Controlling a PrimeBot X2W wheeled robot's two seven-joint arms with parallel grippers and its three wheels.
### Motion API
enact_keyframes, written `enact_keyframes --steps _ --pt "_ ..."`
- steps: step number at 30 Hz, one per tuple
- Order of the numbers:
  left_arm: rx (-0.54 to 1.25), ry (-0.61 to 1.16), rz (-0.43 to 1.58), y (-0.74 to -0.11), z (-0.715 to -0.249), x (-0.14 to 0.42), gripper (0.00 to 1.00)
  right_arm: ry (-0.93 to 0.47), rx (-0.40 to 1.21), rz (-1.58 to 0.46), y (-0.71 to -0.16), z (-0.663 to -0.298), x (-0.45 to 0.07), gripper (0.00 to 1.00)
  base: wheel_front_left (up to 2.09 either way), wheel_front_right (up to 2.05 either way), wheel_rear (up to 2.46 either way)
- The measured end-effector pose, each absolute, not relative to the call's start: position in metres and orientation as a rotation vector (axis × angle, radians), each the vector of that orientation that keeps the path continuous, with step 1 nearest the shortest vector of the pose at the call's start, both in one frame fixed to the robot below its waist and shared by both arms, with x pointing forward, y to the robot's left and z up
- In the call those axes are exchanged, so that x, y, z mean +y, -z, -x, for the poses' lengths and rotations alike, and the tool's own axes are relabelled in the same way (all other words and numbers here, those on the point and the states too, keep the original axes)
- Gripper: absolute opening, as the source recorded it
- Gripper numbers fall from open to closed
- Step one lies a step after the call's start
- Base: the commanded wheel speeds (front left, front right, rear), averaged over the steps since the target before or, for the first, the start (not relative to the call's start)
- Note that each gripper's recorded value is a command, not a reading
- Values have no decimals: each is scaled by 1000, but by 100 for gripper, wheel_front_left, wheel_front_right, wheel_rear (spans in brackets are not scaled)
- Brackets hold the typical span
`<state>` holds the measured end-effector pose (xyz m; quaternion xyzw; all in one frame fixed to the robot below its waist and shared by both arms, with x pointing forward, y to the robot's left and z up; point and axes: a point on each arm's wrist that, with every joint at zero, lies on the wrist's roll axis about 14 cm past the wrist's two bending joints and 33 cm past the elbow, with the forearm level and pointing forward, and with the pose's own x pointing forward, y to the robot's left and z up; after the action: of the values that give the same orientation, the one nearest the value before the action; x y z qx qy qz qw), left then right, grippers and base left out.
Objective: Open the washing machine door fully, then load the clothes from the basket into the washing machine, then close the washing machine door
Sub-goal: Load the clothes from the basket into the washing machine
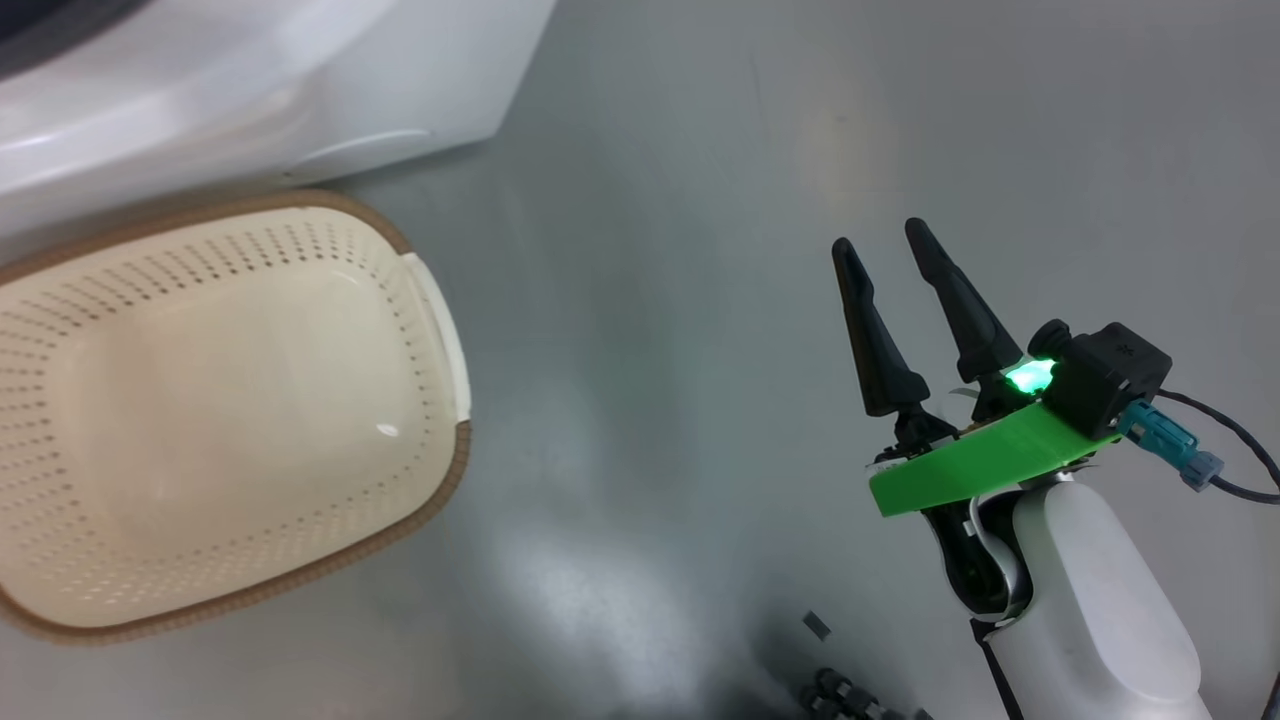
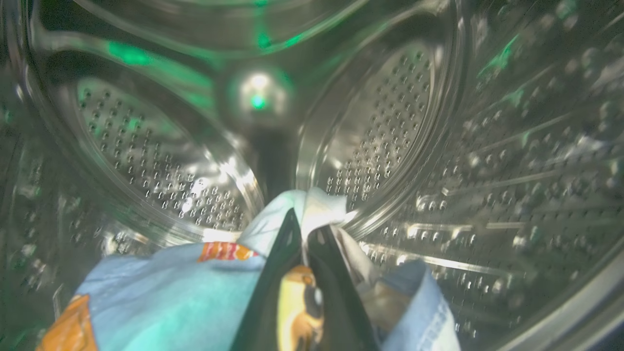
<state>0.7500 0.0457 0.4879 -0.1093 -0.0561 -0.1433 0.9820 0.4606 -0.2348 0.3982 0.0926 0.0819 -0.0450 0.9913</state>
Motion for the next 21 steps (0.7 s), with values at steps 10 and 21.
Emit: enact_keyframes --steps 10,21 --pt "-295 249 282 -516 -761 43 100 135 200 -193 -385 -456 -248 100 0 0 0" --pt "48 220 230 -427 -744 41 100 106 168 -212 -396 -461 -238 100 0 0 0"
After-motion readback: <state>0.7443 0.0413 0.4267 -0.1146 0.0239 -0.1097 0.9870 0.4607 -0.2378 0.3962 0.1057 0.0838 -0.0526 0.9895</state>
